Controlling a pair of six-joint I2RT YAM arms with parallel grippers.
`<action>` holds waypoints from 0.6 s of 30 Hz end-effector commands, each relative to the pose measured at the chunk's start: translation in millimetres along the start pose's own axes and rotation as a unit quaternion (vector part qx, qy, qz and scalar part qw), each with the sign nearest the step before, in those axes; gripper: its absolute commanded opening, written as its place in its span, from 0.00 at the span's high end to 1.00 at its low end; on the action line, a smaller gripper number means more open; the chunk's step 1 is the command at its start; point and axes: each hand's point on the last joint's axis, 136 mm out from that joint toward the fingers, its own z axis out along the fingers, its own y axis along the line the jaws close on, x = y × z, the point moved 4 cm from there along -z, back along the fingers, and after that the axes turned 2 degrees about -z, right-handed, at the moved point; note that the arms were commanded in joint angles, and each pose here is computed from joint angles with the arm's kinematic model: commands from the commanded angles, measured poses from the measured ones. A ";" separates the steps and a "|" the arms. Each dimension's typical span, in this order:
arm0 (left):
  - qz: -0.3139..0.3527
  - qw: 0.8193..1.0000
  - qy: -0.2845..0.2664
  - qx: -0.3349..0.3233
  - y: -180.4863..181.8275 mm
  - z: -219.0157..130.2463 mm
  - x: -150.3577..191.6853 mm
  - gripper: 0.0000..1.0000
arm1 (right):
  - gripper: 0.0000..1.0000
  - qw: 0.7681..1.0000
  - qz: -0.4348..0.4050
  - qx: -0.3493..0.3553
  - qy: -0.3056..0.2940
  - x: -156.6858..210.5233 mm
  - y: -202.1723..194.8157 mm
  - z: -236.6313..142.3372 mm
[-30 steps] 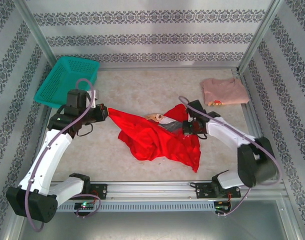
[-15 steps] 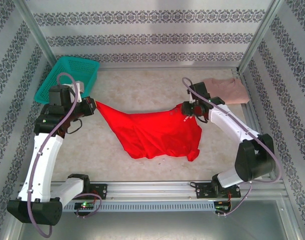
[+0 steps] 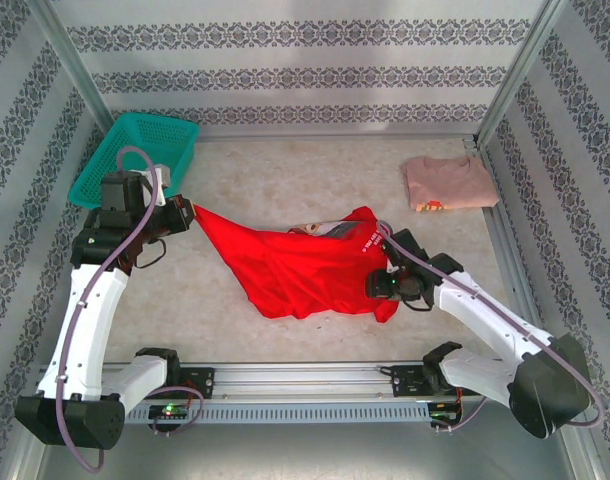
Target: Fold the inside-out t-shirt
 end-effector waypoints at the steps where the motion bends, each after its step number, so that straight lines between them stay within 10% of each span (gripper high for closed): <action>1: -0.013 1.000 -0.008 0.011 0.4 3.3 -4.1 1.00 | 0.44 0.999 0.039 0.032 0.015 10.3 -8.5 8.4; 18: -0.012 1.000 -0.002 0.018 -0.3 4.2 -0.8 1.00 | 0.74 0.992 0.038 0.114 0.047 21.3 -30.4 26.0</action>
